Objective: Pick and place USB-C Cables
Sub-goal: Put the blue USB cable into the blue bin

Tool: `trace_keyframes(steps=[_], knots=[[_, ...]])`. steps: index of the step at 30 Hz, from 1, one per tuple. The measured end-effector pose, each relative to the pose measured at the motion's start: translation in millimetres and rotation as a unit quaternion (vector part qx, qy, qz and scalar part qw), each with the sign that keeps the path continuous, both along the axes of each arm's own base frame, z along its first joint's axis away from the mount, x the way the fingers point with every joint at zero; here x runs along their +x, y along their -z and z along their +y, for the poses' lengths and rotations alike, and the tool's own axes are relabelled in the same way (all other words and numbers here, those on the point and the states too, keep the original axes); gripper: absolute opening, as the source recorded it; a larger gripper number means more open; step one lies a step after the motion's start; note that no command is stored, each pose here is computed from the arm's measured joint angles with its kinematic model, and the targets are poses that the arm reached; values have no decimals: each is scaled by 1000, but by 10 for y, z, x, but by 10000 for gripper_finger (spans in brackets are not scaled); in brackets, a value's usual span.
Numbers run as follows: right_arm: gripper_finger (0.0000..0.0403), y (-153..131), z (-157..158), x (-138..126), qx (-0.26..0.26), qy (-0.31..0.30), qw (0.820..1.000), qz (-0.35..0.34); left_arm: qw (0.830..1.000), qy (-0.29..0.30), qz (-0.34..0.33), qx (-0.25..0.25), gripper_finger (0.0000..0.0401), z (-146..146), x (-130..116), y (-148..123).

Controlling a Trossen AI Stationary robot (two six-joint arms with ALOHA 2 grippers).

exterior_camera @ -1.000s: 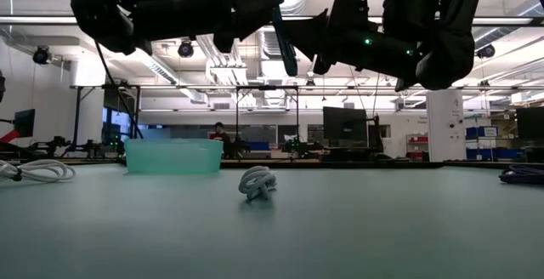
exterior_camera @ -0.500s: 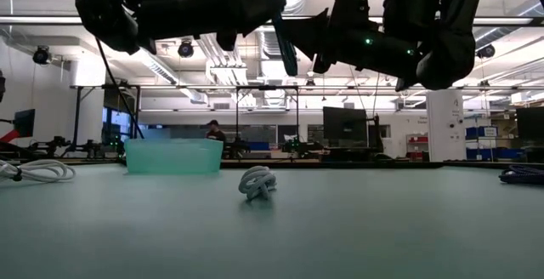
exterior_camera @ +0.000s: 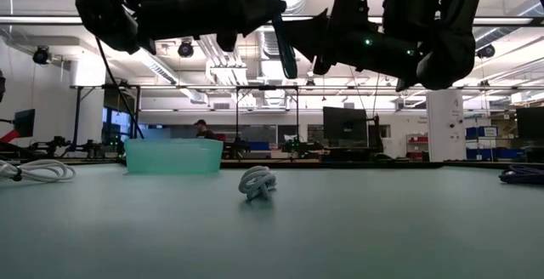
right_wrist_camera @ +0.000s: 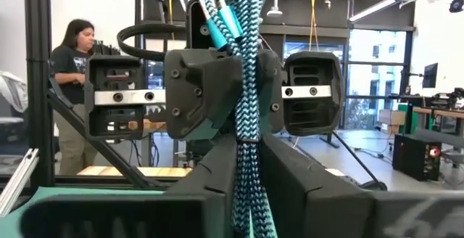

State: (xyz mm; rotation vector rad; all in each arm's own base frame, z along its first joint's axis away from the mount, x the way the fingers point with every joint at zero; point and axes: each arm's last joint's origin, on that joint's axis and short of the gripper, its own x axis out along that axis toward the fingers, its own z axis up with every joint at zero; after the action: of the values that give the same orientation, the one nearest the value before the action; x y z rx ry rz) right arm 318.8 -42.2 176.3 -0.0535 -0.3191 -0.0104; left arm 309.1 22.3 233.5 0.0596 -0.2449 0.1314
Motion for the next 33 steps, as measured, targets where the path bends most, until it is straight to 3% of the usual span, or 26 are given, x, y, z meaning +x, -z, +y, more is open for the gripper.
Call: trace_keyframes(steps=[8,14,25,33], knots=[[163,-10,-3,-3,24,-5,1000,-2,1000,3,8,-1,12,-5,4,15],[206,-49,-2,-9,32,-7,999,9,999,6,28,-15,12,-6,-9,10],[215,-286,12,-116,30,1,994,103,992,1,122,-22,12,-13,-168,-187],[215,-443,29,-304,14,24,981,192,967,-27,253,-31,11,9,-321,-482]])
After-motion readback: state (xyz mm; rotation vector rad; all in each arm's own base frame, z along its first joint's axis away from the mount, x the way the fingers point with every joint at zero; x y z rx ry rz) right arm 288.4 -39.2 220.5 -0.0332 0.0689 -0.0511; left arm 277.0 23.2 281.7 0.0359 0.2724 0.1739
